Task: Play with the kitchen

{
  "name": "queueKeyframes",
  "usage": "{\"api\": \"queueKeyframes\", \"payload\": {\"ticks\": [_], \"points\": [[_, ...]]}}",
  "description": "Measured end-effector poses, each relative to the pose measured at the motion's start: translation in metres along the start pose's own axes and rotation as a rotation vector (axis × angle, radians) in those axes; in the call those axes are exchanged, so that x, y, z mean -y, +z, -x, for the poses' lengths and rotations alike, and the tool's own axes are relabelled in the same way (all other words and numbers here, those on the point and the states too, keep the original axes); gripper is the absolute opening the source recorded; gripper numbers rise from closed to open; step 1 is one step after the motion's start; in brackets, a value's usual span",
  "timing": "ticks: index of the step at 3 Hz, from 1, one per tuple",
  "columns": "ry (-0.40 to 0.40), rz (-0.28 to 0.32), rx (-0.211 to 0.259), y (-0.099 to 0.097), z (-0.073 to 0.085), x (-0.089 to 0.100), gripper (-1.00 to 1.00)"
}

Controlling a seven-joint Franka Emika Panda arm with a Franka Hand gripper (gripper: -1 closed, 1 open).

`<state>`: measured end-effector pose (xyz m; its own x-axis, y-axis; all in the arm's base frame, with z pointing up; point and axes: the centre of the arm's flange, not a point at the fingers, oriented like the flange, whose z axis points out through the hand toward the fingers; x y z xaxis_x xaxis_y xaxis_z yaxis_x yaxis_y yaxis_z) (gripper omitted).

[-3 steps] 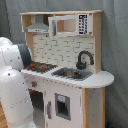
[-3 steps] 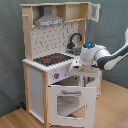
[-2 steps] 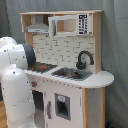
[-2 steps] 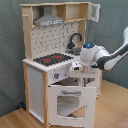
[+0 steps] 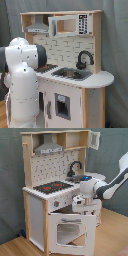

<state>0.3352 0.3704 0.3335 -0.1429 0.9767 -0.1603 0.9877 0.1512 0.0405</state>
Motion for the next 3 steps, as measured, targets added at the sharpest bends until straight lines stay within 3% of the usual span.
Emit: {"api": "queueKeyframes", "payload": {"ticks": [1,2,3], "points": [[-0.071,-0.033,0.015,0.006,0.0112,-0.0051,1.0],[-0.101,-0.059,-0.003,0.0104,0.0083,-0.0025,1.0],[-0.102,-0.062,-0.005,0.0108,0.0079,-0.0022,-1.0]]}}
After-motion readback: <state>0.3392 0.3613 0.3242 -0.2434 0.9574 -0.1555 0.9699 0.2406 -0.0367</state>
